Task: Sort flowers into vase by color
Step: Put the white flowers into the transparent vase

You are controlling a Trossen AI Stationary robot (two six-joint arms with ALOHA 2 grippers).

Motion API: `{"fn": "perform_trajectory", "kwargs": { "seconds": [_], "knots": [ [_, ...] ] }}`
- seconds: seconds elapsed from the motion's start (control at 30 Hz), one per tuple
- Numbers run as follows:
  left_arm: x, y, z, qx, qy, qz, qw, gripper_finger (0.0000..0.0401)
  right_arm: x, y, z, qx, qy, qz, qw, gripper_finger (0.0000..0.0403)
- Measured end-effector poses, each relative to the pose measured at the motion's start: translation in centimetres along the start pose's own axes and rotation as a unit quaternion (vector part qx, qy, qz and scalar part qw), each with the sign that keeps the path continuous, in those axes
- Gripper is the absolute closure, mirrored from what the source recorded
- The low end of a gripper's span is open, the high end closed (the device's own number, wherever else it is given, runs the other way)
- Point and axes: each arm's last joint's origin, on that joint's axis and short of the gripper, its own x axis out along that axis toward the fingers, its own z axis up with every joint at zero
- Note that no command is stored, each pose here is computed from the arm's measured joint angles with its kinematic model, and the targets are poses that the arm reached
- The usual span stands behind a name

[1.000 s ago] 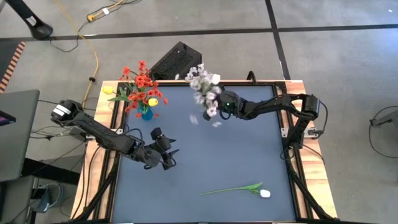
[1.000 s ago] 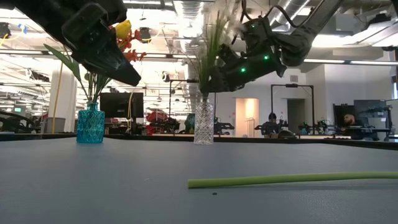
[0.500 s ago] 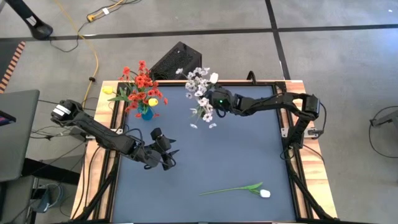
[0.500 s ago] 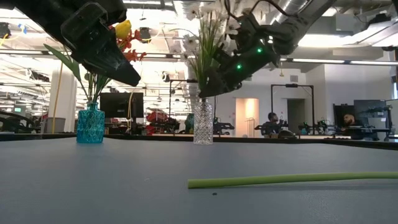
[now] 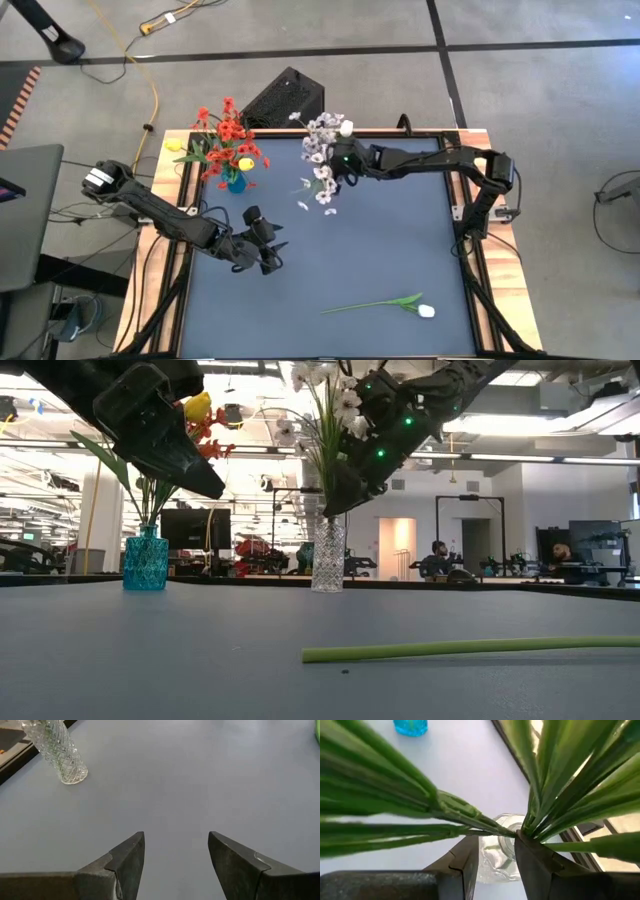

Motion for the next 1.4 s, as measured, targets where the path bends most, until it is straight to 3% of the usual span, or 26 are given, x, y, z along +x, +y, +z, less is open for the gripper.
{"fn": "perform_trajectory", "kwargs": {
  "seconds": [0.47, 0.87, 1.4],
  "knots": [
    [0.0, 0.0, 0.0, 0.006, 0.004, -0.007, 1.000, 0.0193, -0.6, -0.3, 1.1, 0.002, 0.024, 0.001, 1.000, 0.0251],
    [0.0, -0.1, 0.0, 0.002, 0.008, -0.015, 1.000, 0.0193, -0.5, -1.3, 0.0, 0.077, 0.076, -0.031, 0.994, 0.0251],
    [0.0, -0.1, 0.0, 0.000, 0.010, -0.019, 1.000, 0.0193, -1.4, -1.1, -0.6, 0.065, 0.119, -0.049, 0.990, 0.0251]
  ]
}}
